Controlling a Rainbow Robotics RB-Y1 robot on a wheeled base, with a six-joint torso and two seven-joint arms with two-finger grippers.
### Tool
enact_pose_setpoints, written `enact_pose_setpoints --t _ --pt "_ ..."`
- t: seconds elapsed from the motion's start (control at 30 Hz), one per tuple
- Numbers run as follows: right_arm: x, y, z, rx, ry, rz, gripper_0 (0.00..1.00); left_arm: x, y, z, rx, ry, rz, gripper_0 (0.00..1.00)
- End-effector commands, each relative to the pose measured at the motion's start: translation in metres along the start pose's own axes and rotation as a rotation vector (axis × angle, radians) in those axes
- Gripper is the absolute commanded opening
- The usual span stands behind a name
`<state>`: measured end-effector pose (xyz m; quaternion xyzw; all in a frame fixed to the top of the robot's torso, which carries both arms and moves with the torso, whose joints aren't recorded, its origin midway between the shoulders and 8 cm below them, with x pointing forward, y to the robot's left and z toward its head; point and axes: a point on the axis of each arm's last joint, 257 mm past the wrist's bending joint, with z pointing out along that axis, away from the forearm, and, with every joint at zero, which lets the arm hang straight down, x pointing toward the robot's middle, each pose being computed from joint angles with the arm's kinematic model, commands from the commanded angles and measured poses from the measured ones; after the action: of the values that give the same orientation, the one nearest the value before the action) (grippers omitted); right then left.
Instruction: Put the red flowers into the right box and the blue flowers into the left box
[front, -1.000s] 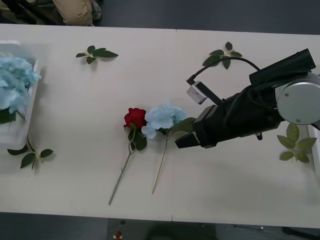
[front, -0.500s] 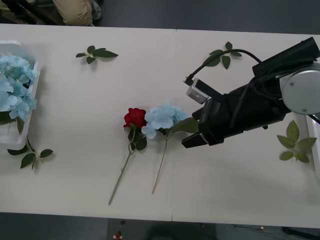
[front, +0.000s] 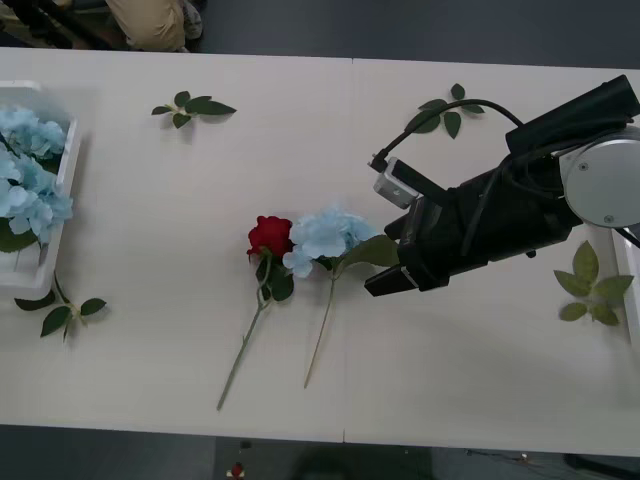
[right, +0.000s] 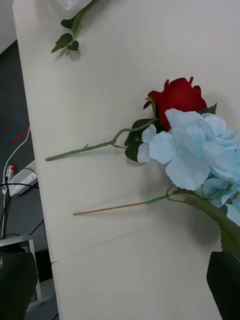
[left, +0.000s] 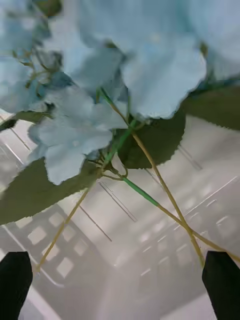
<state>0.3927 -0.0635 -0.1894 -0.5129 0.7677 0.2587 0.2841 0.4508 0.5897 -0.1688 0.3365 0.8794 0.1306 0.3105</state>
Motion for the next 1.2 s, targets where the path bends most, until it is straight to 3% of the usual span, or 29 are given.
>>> enact_pose_setpoints --t 0.03,0.23,0.3,0.57,0.87,1.2 --pt "-0.013 0.001 -0.004 0.0 -0.029 -0.089 1.0 -0.023 0.004 -0.047 0.074 -0.072 0.01 1.0" --pt "-0.014 0.003 -0.004 -0.005 -0.032 -0.102 1.0 -0.078 -0.071 -0.078 0.354 -0.269 0.0 1.0" --pt "-0.013 0.003 -0.004 -0.005 -0.032 -0.108 1.0 -0.128 -0.131 -0.077 0.471 -0.418 0.071 1.0" --pt "-0.014 0.009 0.0 -0.022 -0.025 -0.151 1.0 -0.211 -0.262 -0.04 0.522 -0.58 0.277 1.0" --pt "-0.01 0.012 0.003 -0.034 -0.011 -0.205 1.0 -0.242 -0.358 -0.006 0.553 -0.467 0.217 1.0" --pt "0.006 -0.012 -0.002 -0.054 -0.029 -0.332 1.0 -0.221 -0.412 0.039 0.524 -0.25 0.261 1.0"
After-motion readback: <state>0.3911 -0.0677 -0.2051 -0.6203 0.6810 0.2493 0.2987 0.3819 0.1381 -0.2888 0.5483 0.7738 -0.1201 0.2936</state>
